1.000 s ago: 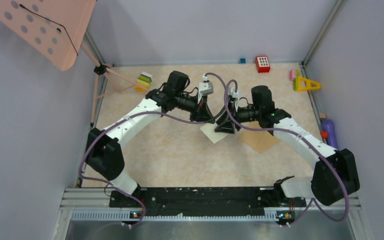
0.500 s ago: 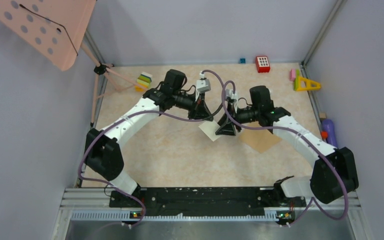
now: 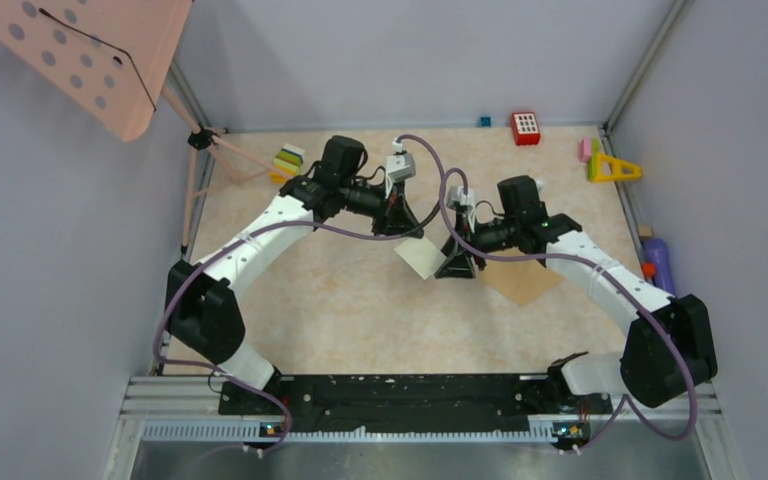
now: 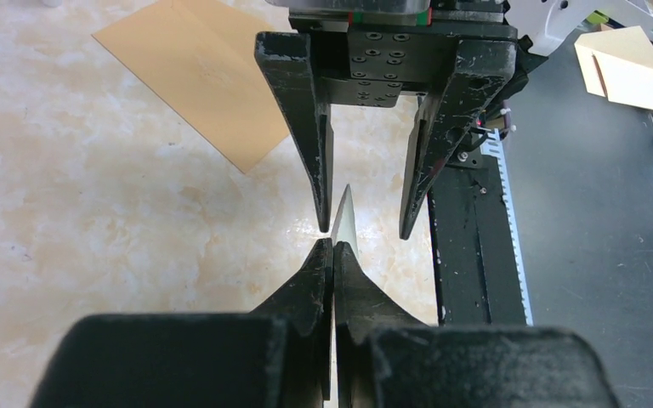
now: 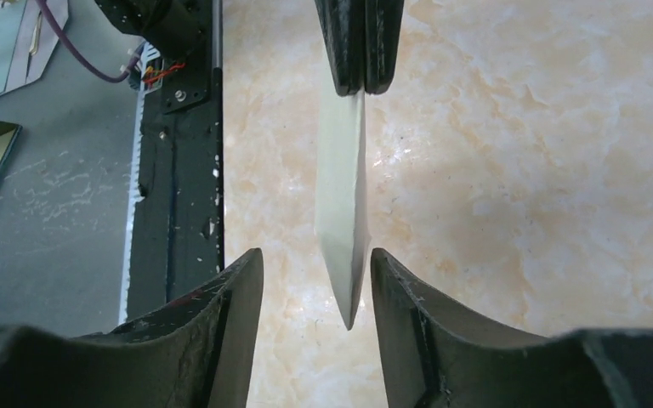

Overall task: Place the letter into the envelope and seal it
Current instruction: Fold the letter.

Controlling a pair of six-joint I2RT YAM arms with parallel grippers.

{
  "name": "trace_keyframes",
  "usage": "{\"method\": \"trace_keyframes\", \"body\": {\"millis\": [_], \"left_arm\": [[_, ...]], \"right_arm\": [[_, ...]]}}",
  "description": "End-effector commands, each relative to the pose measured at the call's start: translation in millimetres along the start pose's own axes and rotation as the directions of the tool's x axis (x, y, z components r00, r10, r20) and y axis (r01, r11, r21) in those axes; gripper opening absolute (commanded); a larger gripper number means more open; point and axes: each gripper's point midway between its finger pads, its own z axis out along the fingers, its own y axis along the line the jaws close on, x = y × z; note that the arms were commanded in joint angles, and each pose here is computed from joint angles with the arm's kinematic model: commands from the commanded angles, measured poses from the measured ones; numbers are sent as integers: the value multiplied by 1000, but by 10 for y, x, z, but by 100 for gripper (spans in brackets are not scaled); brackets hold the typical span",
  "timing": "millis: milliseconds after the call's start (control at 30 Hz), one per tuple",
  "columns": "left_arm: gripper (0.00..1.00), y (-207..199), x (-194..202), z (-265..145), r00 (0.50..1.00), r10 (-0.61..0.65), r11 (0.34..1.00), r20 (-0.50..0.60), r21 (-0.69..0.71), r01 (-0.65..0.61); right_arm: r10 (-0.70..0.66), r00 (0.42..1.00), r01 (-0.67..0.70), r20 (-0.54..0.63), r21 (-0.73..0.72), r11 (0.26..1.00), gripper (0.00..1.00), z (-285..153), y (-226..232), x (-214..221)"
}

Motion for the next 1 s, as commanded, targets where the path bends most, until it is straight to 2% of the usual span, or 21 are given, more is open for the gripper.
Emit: {"method": "trace_keyframes", "body": {"millis": [0, 33, 67, 100, 133, 167, 367, 400, 567, 667, 767, 867, 900, 933, 967], "left_arm": [[0, -108, -222, -111, 995, 81, 997, 55, 1, -81], [0, -114, -229, -116, 995, 84, 996, 57, 2, -84], [0, -114, -228, -123, 995, 83, 997, 58, 2, -83], [0, -114, -218, -118, 995, 81, 997, 58, 4, -81], [0, -117, -217, -118, 995, 82, 997, 59, 6, -82], [0, -120, -214, -115, 995, 81, 997, 59, 8, -81], [0, -130, -195, -113, 995, 81, 997, 59, 15, -82], [5, -130, -192, -111, 995, 80, 997, 59, 17, -81], [57, -128, -163, -101, 996, 72, 997, 54, 25, -74], [74, -121, -129, -90, 997, 66, 997, 47, 30, -68], [75, -101, -88, -77, 997, 62, 997, 37, 33, -63], [69, -87, -57, -63, 998, 60, 998, 29, 34, -61], [64, -83, -51, -58, 998, 60, 998, 26, 35, -61], [54, -77, -37, -51, 998, 61, 998, 22, 35, -61], [36, -80, -27, -45, 998, 61, 997, 19, 38, -61]], "right_arm": [[-75, 997, 76, 17, -10, 997, 48, -36, 70, -174], [-74, 997, 74, 15, -9, 997, 42, -37, 64, -156], [-76, 997, 76, 18, -7, 997, 32, -36, 52, -155], [-73, 997, 73, 22, -4, 997, 16, -36, 45, -155], [-72, 997, 72, 25, 0, 997, 6, -35, 37, -162], [-74, 997, 74, 27, 2, 997, 0, -34, 34, -173], [-84, 996, 84, 33, 18, 996, 0, -47, 27, -189], [-87, 996, 87, 33, 20, 996, 0, -49, 26, -189], [-111, 993, 110, 38, 34, 993, 0, -82, 39, -222], [-123, 992, 121, 43, 49, 991, 0, -103, 33, -241], [-128, 991, 126, 46, 57, 990, 0, -115, 26, -254], [-132, 990, 129, 50, 62, 990, 0, -132, 23, -274], [-133, 990, 129, 51, 64, 990, 0, -137, 23, -281], [-133, 990, 130, 51, 63, 989, 0, -138, 26, -284], [-135, 989, 132, 53, 67, 989, 0, -144, 21, -294]]}}
